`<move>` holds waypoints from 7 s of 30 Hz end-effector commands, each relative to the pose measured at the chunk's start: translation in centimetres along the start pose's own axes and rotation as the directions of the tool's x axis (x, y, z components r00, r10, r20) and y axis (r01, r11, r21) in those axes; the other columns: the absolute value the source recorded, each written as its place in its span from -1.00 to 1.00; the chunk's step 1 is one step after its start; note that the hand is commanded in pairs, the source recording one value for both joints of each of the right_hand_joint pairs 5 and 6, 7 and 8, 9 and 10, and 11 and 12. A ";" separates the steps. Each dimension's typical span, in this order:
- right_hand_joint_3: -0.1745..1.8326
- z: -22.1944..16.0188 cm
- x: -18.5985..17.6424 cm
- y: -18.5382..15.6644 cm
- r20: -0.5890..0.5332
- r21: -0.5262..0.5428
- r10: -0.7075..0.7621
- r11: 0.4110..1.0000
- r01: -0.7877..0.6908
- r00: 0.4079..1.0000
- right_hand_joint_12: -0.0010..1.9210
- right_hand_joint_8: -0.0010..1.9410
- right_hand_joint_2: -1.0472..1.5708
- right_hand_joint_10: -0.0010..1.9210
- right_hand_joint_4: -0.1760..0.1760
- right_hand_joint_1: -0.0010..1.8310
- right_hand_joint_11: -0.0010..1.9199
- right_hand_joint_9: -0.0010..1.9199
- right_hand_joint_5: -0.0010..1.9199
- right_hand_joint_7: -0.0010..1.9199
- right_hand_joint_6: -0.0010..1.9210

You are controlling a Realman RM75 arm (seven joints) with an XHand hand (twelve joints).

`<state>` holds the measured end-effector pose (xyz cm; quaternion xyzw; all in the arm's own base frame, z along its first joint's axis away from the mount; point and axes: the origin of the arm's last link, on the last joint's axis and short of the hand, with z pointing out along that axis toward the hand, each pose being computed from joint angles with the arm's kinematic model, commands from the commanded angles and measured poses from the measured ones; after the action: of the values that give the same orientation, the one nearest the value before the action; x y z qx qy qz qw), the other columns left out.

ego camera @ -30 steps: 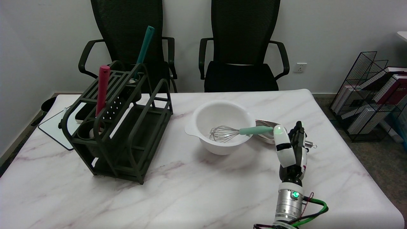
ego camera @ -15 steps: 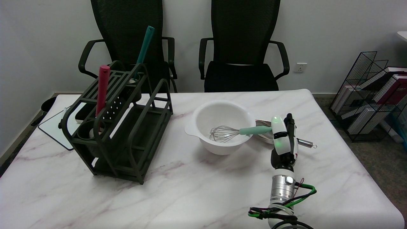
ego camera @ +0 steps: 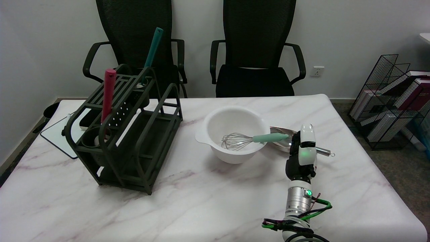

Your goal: Pick up the whisk.

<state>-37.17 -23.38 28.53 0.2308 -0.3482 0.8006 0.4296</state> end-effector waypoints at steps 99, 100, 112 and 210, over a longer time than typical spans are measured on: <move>-0.21 2.1 -6.7 0.7 0.183 0.051 -0.029 0.998 0.020 0.983 -0.65 -0.94 0.50 -0.59 0.00 -0.33 -0.65 -0.59 -1.00 -0.94 -1.00; -0.22 2.2 -6.7 0.7 0.183 0.052 -0.029 0.998 0.020 0.983 -0.62 -0.92 0.51 -0.57 0.00 -0.33 -0.62 -0.57 -1.00 -0.92 -1.00; -0.15 3.1 -6.9 0.5 0.192 0.059 -0.037 0.998 0.026 0.981 -0.55 -0.75 0.53 -0.49 0.00 -0.32 -0.55 -0.49 -1.00 -0.74 -1.00; 0.08 6.8 -10.1 -4.5 0.426 -0.129 0.240 0.970 -0.204 0.872 1.00 0.98 0.64 1.00 0.00 -0.12 1.00 1.00 1.00 1.00 1.00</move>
<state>-30.87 -31.21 27.86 0.3447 -0.4159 0.7723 0.3343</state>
